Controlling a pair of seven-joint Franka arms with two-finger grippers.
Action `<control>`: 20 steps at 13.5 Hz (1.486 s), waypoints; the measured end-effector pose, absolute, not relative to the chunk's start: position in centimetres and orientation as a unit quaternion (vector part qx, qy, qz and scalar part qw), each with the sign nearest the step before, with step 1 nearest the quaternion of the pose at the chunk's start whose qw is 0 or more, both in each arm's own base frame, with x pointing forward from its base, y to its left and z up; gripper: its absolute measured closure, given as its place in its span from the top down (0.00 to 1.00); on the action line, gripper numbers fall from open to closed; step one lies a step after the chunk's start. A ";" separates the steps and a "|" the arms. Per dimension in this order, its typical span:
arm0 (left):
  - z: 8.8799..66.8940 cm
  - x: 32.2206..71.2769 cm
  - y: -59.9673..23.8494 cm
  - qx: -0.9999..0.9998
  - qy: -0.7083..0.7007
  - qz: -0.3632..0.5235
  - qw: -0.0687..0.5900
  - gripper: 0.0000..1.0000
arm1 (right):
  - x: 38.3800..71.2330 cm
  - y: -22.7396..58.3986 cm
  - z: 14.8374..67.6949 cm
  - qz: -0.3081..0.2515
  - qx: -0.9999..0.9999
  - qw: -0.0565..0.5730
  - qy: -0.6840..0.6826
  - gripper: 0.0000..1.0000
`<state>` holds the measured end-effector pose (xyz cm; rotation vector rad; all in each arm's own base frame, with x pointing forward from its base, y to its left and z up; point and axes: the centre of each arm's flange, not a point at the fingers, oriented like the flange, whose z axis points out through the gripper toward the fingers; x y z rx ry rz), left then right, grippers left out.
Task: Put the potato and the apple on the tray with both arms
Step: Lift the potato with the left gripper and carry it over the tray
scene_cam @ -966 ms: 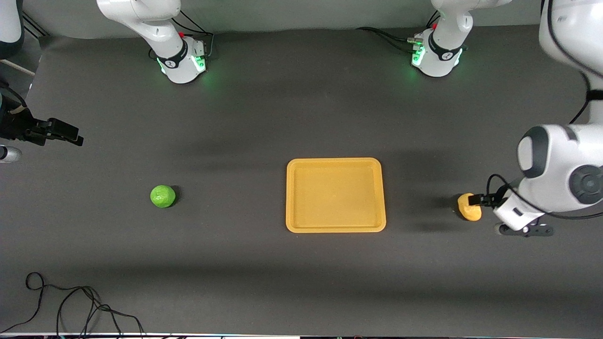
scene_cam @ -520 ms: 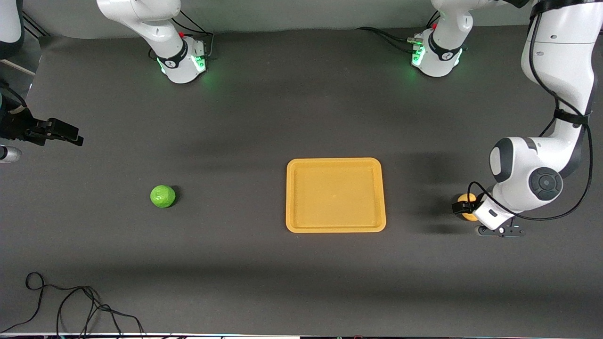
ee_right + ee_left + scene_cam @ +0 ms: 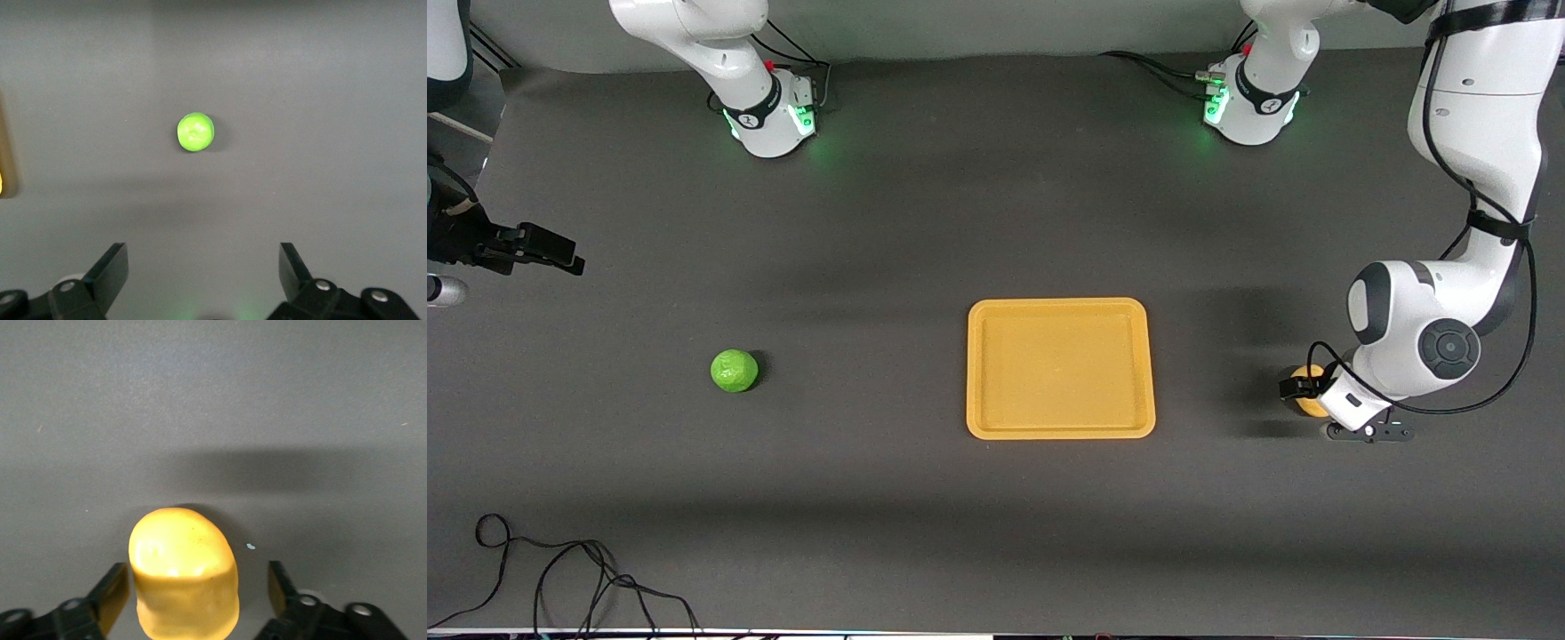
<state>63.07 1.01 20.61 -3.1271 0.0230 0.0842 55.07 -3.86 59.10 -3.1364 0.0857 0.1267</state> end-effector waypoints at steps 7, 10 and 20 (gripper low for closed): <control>22.2 63.3 0.6 -0.999 0.011 0.036 0.007 0.59 | 55.0 -3.9 59.1 0.042 -0.999 0.001 0.027 1.00; 31.0 64.3 -1.3 -0.998 0.024 0.055 0.007 0.59 | 55.0 -3.9 59.0 0.042 -0.999 0.001 0.027 1.00; 34.5 62.6 -25.1 -0.996 0.010 0.059 -0.067 0.59 | 55.1 -3.4 59.0 0.042 -0.999 0.001 0.023 1.00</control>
